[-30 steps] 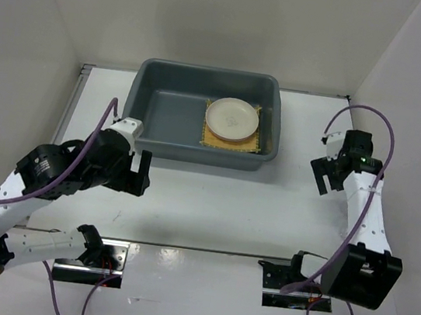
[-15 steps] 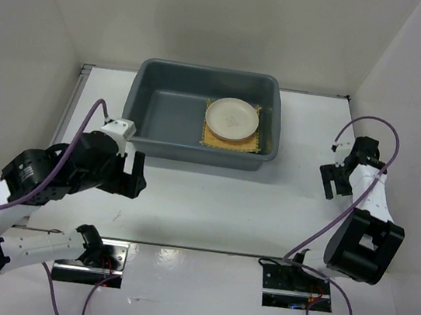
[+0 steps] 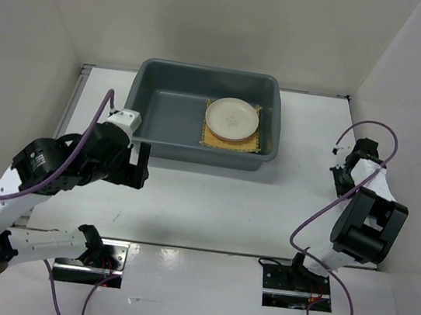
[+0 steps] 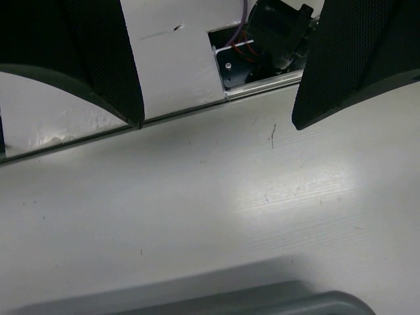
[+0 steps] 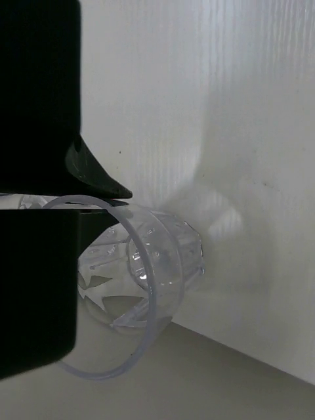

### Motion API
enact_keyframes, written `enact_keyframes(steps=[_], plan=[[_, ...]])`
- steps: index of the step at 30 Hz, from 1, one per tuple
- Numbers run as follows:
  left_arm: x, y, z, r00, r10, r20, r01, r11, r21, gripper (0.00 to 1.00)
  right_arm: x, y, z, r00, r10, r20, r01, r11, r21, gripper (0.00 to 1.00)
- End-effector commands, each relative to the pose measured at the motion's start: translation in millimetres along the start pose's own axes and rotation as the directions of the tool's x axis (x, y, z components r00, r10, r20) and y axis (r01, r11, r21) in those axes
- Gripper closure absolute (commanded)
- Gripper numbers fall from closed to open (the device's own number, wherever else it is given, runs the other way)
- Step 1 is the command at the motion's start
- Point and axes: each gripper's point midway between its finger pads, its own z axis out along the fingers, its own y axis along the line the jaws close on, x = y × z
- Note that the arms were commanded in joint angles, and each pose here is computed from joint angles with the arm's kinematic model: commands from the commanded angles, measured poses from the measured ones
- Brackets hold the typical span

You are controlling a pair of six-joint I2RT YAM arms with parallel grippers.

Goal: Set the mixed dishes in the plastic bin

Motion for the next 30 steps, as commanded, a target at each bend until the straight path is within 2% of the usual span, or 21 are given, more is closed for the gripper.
enact_keyframes(steps=[1,3,4,5,7,9,10,11,12,13,14,15,17,19,22,23,25,27,28,29,30], plan=[[-36,11,-14,0.991,-0.030,0.127,0.040,0.997,-0.073,0.01,-32,-14,-24,0.992,0.044,0.114,-0.044,0.999,-0.008,1.00],[-63,23,-34,0.969,-0.061,0.241,0.089,0.990,-0.107,0.01,-43,-16,-55,0.983,0.055,0.176,-0.052,0.998,-0.023,1.00],[-70,27,-40,0.959,-0.069,0.274,0.105,0.987,-0.121,0.01,-68,-20,-96,0.955,0.027,0.295,-0.031,0.999,0.008,1.00],[-80,35,-48,0.944,-0.078,0.322,0.131,0.981,-0.146,0.01,-80,-20,-119,0.937,0.002,0.349,-0.014,0.999,0.030,1.00],[-86,40,-49,0.940,-0.048,0.337,0.117,0.975,-0.189,0.01,-114,-22,-193,0.852,-0.081,0.517,0.023,0.993,0.118,1.00],[-91,43,-46,0.942,-0.003,0.334,0.088,0.967,-0.240,0.01,-155,13,-260,0.719,-0.226,0.657,0.157,0.974,0.163,1.00],[-96,44,-41,0.946,0.017,0.325,0.077,0.959,-0.274,0.01,-168,28,-277,0.671,-0.268,0.691,0.205,0.963,0.174,1.00],[-101,49,-40,0.944,0.010,0.330,0.097,0.947,-0.306,0.01,-185,68,-297,0.595,-0.324,0.736,0.305,0.938,0.167,1.00],[-108,53,-41,0.938,0.004,0.345,0.117,0.937,-0.328,0.01,-201,86,-330,0.517,-0.324,0.792,0.332,0.929,0.164,1.00],[-126,47,-46,0.927,-0.017,0.374,0.144,0.938,-0.316,0.01,-212,120,-325,0.512,-0.321,0.797,0.416,0.904,0.097,1.00],[-138,46,-50,0.917,-0.030,0.398,0.167,0.934,-0.316,0.01,-216,171,-340,0.447,-0.341,0.827,0.527,0.848,0.065,1.00],[-151,38,-43,0.914,-0.029,0.405,0.171,0.932,-0.319,0.01,-222,196,-358,0.392,-0.344,0.853,0.580,0.812,0.061,1.00],[-171,34,-48,0.897,-0.040,0.439,0.191,0.933,-0.305,0.01,-227,272,-345,0.360,-0.397,0.844,0.717,0.697,0.022,1.00],[-180,27,-35,0.904,-0.050,0.424,0.197,0.930,-0.311,0.01,-245,305,-348,0.311,-0.389,0.867,0.746,0.665,0.031,1.00],[-193,29,-40,0.886,-0.116,0.449,0.264,0.923,-0.281,0.01,-267,357,-314,0.318,-0.390,0.864,0.799,0.601,-0.022,1.00],[-196,30,-40,0.880,-0.136,0.455,0.283,0.919,-0.272,0.01,-275,384,-294,0.337,-0.393,0.855,0.820,0.569,-0.062,1.00],[-202,40,-42,0.868,-0.160,0.469,0.318,0.906,-0.279,0.01,-279,404,-273,0.378,-0.391,0.839,0.833,0.539,-0.124,1.00],[-203,47,-31,0.888,-0.141,0.438,0.298,0.902,-0.312,0.01,-292,430,-253,0.394,-0.393,0.831,0.841,0.518,-0.154,1.00],[-201,52,-24,0.897,-0.132,0.421,0.291,0.895,-0.339,0.01,-303,430,-266,0.373,-0.374,0.849,0.839,0.527,-0.136,1.00],[-199,56,-16,0.910,-0.122,0.396,0.277,0.890,-0.361,0.01,-306,450,-241,0.400,-0.390,0.829,0.842,0.514,-0.164,1.00],[-199,62,-9,0.914,-0.141,0.380,0.288,0.885,-0.366,0.01,-312,454,-238,0.397,-0.387,0.832,0.842,0.515,-0.162,1.00]])
